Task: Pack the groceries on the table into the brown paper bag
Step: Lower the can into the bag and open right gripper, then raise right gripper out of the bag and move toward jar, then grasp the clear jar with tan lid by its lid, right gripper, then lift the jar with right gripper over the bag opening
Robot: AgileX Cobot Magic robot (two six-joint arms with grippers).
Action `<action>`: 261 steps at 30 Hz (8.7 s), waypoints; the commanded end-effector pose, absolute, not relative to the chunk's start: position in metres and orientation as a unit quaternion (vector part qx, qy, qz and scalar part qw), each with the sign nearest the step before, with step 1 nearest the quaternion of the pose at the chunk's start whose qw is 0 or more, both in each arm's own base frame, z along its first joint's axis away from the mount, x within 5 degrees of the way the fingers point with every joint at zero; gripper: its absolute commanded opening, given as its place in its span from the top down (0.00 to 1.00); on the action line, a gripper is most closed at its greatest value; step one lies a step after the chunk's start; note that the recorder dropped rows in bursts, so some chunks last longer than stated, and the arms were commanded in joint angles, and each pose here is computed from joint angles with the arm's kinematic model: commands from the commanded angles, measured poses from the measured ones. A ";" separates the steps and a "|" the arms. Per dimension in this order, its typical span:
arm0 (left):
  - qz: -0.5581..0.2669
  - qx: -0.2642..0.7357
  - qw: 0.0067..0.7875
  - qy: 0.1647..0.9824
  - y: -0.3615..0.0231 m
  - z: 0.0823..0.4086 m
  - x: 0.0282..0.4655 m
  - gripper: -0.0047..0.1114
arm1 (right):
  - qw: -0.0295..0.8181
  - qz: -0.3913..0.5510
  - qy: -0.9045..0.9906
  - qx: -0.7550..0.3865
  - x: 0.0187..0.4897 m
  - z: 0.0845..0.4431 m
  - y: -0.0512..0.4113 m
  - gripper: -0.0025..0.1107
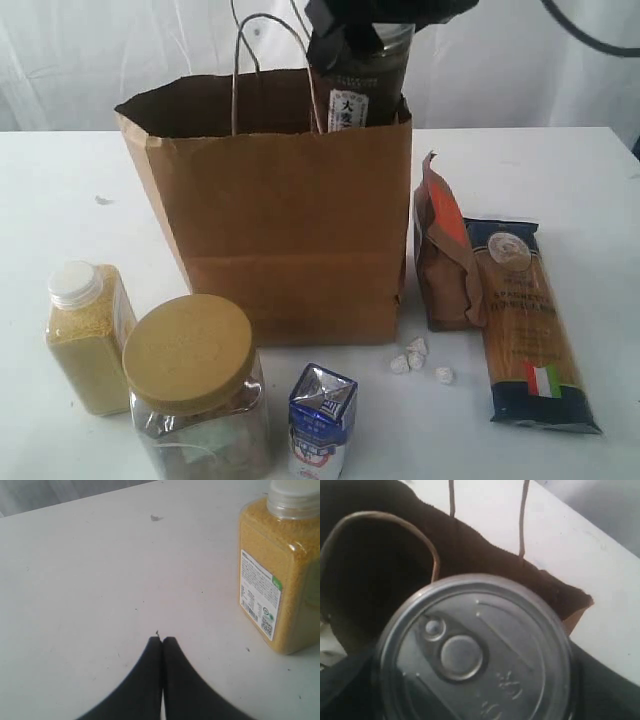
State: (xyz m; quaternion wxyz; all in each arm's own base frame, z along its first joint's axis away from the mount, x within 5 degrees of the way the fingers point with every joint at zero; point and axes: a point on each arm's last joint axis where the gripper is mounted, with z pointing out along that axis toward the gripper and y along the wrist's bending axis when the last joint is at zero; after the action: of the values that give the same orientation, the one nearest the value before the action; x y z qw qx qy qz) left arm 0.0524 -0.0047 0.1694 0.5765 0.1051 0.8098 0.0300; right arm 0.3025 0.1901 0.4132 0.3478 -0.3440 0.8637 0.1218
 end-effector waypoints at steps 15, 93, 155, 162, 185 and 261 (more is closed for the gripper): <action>0.027 0.100 0.578 0.809 -0.005 0.168 0.052 0.96 | 0.271 0.108 0.891 -0.348 0.328 0.347 0.204 0.98; 0.027 0.101 0.577 0.810 -0.005 0.168 0.052 0.96 | 0.331 0.121 0.890 -0.289 0.204 0.446 0.130 0.36; 0.027 0.101 0.577 0.810 -0.005 0.168 0.052 0.96 | 0.222 0.202 0.813 -0.499 0.177 0.318 0.302 0.11; 0.027 0.101 0.577 0.810 -0.005 0.168 0.052 0.96 | 0.235 0.211 0.812 -0.491 0.178 0.320 0.305 0.11; 0.027 0.101 0.577 0.810 -0.005 0.168 0.052 0.96 | 0.167 0.144 0.849 -0.479 0.195 0.300 0.319 0.05; 0.027 0.101 0.577 0.810 -0.005 0.168 0.052 0.96 | 0.519 0.177 0.746 -0.378 0.222 0.535 0.269 0.98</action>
State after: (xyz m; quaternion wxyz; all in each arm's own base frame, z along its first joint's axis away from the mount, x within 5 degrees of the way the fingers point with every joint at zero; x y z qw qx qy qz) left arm 0.0524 -0.0047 0.1694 0.5765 0.1051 0.8098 0.0300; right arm 0.2170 0.2741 0.5239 0.4764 -0.3918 0.7675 0.1746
